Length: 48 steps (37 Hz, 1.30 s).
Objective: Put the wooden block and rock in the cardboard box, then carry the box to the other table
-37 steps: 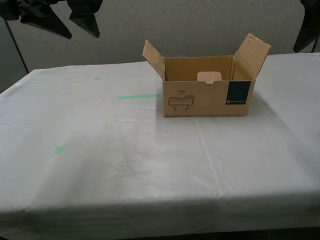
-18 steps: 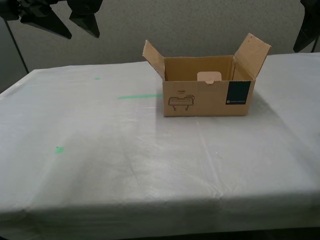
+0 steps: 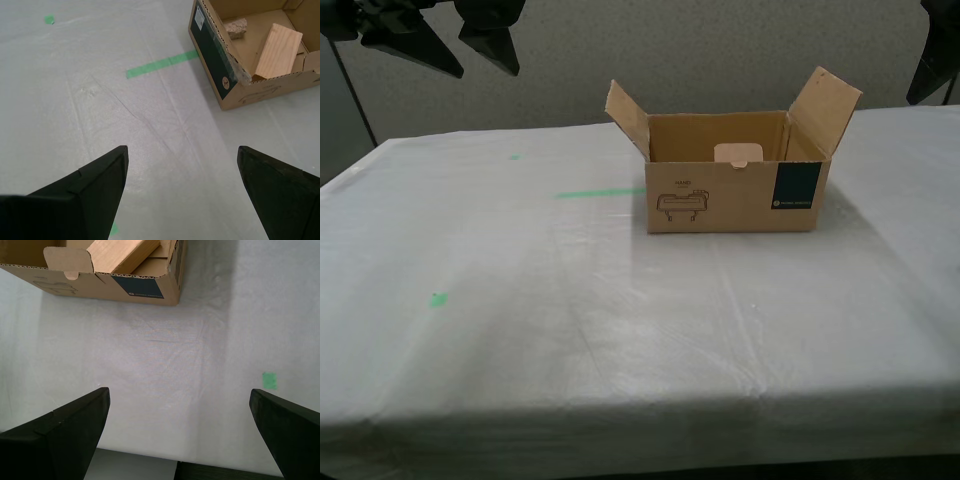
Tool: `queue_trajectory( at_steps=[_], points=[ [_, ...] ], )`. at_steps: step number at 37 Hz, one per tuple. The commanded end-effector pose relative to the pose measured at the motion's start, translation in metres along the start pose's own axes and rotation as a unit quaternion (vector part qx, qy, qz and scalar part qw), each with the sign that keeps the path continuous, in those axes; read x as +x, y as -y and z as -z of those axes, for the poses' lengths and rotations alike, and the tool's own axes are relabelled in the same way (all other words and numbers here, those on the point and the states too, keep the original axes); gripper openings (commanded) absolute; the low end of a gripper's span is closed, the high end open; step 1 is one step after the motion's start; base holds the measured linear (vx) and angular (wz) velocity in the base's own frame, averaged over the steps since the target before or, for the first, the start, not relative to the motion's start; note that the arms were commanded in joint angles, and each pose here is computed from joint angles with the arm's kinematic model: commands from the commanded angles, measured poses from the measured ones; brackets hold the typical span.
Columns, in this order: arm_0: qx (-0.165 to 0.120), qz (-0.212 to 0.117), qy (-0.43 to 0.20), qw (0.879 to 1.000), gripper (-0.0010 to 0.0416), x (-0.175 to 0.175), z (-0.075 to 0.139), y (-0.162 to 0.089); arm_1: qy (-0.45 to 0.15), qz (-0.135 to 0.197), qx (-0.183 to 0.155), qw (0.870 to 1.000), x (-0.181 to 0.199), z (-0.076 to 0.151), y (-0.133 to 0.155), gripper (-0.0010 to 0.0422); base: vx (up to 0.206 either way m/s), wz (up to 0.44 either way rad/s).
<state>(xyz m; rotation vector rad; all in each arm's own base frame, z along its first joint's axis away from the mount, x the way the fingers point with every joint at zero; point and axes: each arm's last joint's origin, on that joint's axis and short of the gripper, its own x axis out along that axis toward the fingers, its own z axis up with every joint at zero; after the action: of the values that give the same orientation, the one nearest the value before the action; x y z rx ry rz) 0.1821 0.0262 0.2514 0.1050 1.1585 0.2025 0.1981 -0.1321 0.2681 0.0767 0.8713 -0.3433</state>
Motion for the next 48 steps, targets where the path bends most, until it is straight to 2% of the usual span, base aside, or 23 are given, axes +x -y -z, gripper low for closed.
queue_trajectory(
  at_steps=[1, 48],
  points=[
    [-0.001, 0.000, 0.001, 1.000, 0.0389, -0.0001, -0.0002, -0.0001, 0.001, -0.002, -0.001, 1.000, -0.0003, -0.0003, 0.0000, 0.0295, 0.000, 0.000],
    [-0.001, 0.000, 0.001, 1.000, 0.0389, 0.0000, -0.0003, -0.0001, 0.001, -0.002, -0.001, 1.000, -0.0003, -0.0003, 0.0000, 0.0295, 0.000, 0.000]
  ],
)
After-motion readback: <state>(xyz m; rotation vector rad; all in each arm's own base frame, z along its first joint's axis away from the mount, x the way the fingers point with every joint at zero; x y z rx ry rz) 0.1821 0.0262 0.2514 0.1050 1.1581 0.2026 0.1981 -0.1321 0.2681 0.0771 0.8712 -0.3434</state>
